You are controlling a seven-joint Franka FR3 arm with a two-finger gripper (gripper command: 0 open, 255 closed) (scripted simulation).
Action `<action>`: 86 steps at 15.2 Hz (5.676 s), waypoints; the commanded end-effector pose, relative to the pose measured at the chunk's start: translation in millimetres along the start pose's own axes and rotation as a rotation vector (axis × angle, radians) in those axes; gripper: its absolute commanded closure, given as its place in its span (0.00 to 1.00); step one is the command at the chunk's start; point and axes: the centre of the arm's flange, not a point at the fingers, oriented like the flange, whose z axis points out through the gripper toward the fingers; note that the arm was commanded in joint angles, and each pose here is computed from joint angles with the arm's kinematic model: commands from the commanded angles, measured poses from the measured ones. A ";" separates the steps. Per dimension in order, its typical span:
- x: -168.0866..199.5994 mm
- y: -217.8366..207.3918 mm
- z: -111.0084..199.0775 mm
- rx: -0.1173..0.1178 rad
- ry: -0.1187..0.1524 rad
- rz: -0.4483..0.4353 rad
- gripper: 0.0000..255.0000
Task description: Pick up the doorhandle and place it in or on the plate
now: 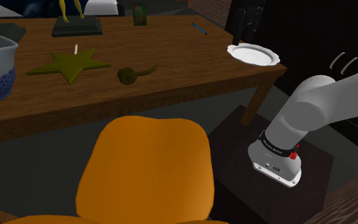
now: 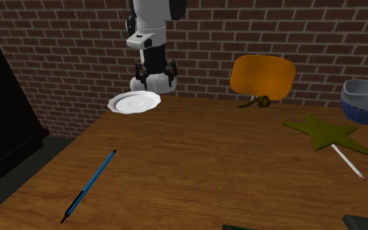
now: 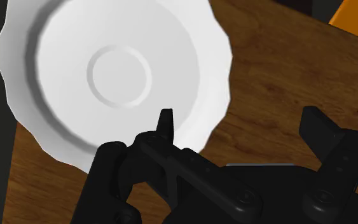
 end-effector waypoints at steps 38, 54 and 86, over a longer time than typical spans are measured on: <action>123.1 -425.9 30.9 -0.193 0.139 0.049 0.00; 125.6 -422.3 49.3 -0.193 0.139 0.049 1.00; 73.9 -299.8 -36.6 -0.193 0.139 0.049 1.00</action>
